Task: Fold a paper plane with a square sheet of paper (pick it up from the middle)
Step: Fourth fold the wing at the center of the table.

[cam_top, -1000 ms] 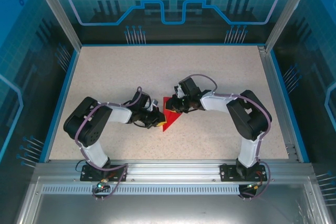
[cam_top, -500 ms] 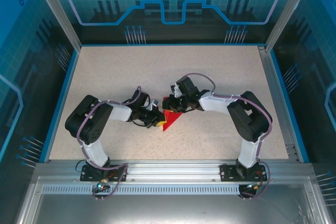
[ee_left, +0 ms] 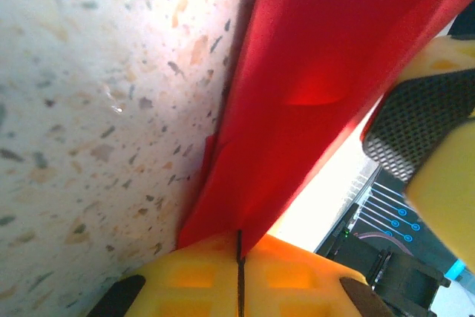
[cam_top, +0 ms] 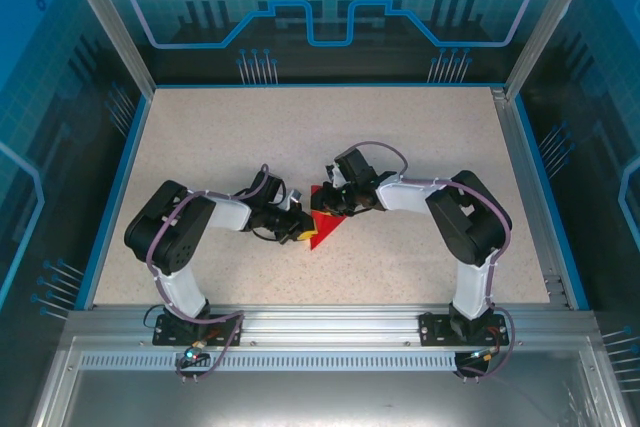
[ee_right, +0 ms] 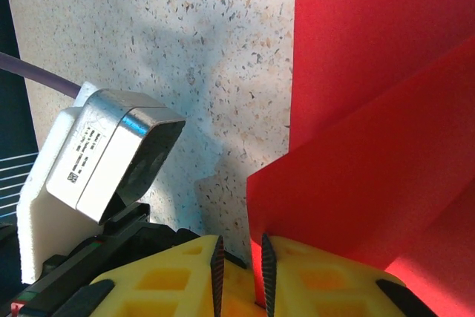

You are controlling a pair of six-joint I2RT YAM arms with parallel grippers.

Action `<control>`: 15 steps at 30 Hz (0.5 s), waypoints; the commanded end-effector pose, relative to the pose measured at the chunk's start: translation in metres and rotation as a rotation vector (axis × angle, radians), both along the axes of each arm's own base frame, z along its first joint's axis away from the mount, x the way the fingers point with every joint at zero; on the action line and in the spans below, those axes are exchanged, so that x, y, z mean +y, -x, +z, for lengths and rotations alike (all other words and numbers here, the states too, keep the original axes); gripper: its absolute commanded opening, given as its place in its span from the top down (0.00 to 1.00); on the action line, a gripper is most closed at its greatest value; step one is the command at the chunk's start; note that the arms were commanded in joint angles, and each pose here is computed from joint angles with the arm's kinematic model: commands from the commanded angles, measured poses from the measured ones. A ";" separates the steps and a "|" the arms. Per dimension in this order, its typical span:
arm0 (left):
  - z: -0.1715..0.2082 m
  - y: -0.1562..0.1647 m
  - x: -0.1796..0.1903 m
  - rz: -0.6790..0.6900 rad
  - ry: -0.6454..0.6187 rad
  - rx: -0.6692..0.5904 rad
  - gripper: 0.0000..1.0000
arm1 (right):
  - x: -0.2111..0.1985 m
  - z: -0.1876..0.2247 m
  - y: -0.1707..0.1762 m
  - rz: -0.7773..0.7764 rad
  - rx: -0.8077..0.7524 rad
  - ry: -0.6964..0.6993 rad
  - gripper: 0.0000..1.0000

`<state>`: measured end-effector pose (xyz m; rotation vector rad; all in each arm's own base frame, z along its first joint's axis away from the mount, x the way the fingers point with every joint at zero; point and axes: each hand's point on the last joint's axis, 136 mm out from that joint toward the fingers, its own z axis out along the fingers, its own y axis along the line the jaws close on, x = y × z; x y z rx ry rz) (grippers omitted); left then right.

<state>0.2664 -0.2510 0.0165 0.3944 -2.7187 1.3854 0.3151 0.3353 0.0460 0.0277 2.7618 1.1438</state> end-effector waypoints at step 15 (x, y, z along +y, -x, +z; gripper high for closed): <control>-0.020 0.014 0.001 -0.048 -0.051 0.047 0.85 | -0.012 -0.028 -0.006 -0.018 0.046 0.074 0.79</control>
